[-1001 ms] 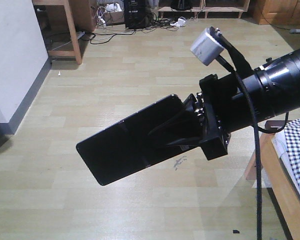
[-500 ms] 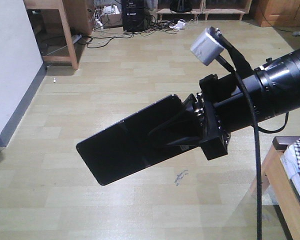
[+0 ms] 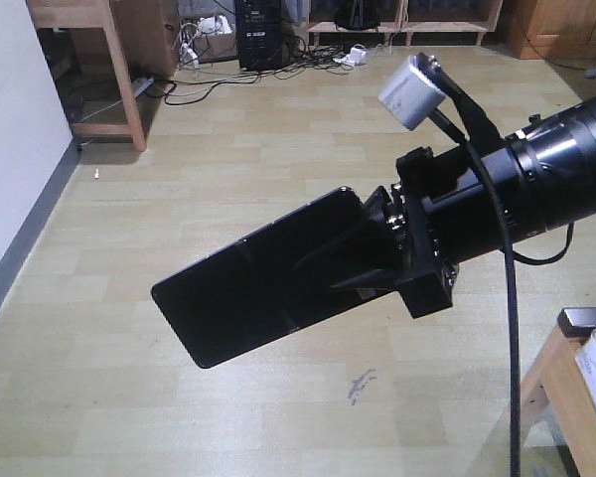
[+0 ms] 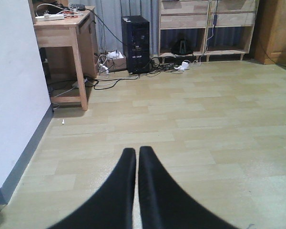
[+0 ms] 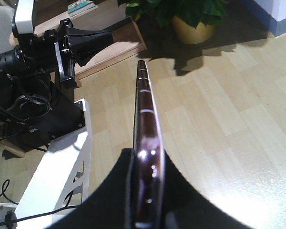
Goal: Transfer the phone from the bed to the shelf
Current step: 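Keep holding the phone while the base drives across the room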
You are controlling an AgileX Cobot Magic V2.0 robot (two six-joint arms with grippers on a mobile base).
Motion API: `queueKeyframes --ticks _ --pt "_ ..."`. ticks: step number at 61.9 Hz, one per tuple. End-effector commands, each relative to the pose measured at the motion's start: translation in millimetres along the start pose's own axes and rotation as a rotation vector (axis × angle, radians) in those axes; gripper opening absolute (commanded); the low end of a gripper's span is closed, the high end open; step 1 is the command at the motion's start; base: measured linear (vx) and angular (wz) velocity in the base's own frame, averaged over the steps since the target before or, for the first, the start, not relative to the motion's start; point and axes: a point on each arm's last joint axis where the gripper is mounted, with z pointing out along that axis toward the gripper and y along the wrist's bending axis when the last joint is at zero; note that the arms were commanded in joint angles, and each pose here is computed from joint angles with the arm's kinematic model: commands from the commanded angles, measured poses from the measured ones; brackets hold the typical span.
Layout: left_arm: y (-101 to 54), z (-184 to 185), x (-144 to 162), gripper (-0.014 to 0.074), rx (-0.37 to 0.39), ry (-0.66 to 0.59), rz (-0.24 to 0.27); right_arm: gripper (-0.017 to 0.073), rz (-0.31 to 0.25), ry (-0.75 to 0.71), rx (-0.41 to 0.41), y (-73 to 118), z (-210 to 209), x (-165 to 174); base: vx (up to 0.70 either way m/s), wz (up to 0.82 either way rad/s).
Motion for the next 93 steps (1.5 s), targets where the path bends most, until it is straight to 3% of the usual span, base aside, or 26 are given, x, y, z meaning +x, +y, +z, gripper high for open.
queueKeyframes --ticks 1,93 --pt "0.6 -0.5 -6.2 0.0001 -0.004 -0.077 -0.013 -0.0004 -0.028 -0.068 -0.074 20.4 -12.1 -11.0 0.25 -0.02" --pt "0.6 -0.5 -6.2 0.0001 -0.004 -0.077 -0.013 -0.0004 -0.028 -0.068 -0.075 20.4 -12.1 -11.1 0.33 0.01"
